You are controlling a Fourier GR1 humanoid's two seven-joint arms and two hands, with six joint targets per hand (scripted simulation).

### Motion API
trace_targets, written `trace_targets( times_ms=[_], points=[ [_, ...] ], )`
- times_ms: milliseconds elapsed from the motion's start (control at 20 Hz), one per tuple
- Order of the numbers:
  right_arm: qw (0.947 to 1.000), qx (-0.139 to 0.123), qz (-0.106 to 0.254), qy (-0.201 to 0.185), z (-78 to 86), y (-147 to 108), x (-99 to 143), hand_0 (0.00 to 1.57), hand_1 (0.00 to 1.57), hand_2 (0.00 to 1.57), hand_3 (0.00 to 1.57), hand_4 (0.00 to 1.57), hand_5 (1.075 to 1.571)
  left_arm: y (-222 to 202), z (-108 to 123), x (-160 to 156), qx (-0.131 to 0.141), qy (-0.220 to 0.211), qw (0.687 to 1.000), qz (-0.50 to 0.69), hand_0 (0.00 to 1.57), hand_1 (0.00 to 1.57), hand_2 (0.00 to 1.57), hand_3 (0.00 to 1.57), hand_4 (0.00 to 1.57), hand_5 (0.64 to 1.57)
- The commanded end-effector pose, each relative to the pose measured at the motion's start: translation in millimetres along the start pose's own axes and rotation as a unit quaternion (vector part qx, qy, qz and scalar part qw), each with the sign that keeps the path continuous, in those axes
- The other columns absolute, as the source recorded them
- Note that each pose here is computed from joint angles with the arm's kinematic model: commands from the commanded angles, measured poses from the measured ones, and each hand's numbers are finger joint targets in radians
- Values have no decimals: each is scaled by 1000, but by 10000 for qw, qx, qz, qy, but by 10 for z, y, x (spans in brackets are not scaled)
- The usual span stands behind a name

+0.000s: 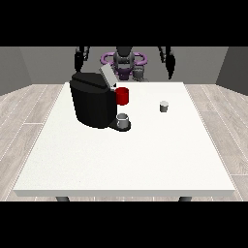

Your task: Insert the coffee pod into the coffee machine and close the lid

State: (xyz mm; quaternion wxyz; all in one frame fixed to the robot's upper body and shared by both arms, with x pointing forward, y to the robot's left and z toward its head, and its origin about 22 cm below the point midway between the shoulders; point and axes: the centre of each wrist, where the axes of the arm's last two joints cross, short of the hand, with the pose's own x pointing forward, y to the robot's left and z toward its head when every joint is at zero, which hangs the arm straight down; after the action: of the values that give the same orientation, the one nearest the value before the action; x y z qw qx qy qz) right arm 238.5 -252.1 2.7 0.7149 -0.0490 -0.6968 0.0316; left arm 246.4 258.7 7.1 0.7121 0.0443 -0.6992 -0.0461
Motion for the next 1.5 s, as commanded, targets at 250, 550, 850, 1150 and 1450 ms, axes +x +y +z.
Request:
trace_targets(
  times_ms=[250, 550, 850, 1150, 1450],
  points=[
    [9995, 228, -222, -71, -9, 176, -25, 0, 0, 0, 0, 0, 1571, 578, -114, 243, -961, -655, 9801, -1610, 0, 0, 0, 0, 0, 1571],
    [9929, -260, 504, -1050, -238, 263, 411, 0, 0, 0, 0, 0, 1571, 1041, -469, 410, -568, -381, 9620, -2643, 0, 0, 0, 0, 0, 1571],
    [9878, 15, 555, -1454, -282, 353, 632, 0, 0, 0, 0, 0, 1571, 1413, -651, 478, -577, 20, 9459, -3193, 0, 0, 0, 0, 0, 1571],
    [9888, 116, 309, -1456, -269, 669, 662, 0, 0, 0, 0, 0, 1571, 1360, -904, 381, -569, 63, 9437, -3259, 0, 0, 0, 0, 0, 1571],
    [9946, -58, 564, -870, -449, 590, 605, 0, 0, 0, 0, 0, 1571, 1190, -1095, 435, -723, 153, 9214, -3816, 0, 0, 291, 0, 0, 1571]
  ],
)
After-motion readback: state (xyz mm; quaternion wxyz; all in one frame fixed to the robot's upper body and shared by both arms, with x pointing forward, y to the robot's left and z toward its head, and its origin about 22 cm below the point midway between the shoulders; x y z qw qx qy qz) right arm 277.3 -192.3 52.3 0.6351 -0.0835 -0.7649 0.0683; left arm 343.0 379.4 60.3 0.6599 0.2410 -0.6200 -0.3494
